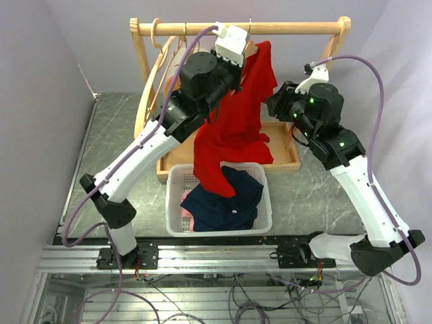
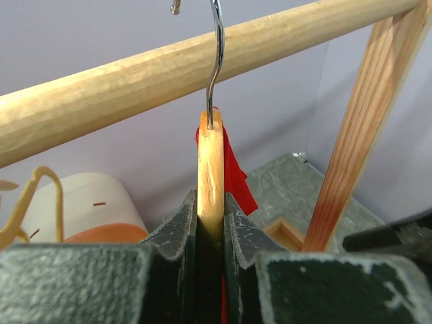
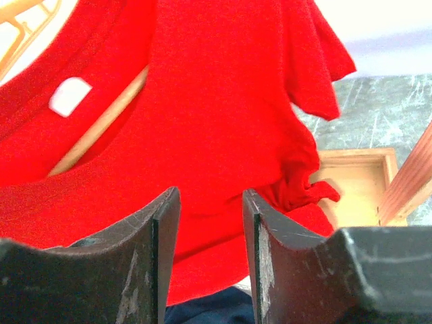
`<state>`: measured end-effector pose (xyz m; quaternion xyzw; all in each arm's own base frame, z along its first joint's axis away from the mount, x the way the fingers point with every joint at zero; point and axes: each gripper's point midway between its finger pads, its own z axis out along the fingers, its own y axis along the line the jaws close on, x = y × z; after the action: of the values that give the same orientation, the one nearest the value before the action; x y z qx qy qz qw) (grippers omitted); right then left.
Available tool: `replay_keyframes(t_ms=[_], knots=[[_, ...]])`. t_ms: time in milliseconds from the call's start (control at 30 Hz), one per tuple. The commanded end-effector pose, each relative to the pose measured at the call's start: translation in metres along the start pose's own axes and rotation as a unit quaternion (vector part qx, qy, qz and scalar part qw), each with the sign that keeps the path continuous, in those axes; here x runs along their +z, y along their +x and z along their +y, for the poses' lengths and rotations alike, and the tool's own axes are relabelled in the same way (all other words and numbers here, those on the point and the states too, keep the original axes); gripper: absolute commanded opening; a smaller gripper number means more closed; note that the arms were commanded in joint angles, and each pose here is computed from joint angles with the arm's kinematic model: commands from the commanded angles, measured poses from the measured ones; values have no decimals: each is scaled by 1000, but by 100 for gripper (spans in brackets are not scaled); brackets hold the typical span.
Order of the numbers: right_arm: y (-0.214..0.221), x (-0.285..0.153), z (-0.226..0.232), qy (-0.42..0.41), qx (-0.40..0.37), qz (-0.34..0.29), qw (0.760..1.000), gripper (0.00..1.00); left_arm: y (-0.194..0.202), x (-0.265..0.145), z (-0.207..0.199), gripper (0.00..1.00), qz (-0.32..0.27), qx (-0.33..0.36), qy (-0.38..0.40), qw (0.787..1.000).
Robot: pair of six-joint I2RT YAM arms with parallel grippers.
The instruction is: Remove the t-shirt from the hanger
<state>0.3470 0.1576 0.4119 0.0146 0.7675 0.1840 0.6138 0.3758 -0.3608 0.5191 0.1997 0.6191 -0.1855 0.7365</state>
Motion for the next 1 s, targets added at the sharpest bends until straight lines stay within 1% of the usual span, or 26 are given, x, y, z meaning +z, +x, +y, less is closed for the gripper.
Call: replay_keyframes(t_ms=[0,100,133,200,267,367,600,833,967], knots=[[-2,14,7,-8,3,-8,1000,43,-35,-34,13,7,-3,8,10,1000],[-4,18,15,-28,7,-14,999,45,-24,-52,13,7,24,1,21,999],[-5,20,19,-37,10,-17,999,47,-21,-57,13,7,31,-4,26,999],[-9,20,32,-63,16,-27,998,61,-19,-67,11,7,39,-19,35,998],[-12,19,43,-77,22,-37,996,66,-19,-75,7,7,43,-33,50,997],[-9,25,53,-81,18,-34,996,67,-19,-84,4,7,41,-53,59,996],[11,41,82,-81,-5,-20,997,67,-19,-91,10,7,38,-61,49,996],[10,54,74,-40,-8,-30,999,67,-26,-99,8,7,34,-72,62,995],[4,58,60,1,-5,-50,999,64,-27,-105,6,7,37,-77,71,994]])
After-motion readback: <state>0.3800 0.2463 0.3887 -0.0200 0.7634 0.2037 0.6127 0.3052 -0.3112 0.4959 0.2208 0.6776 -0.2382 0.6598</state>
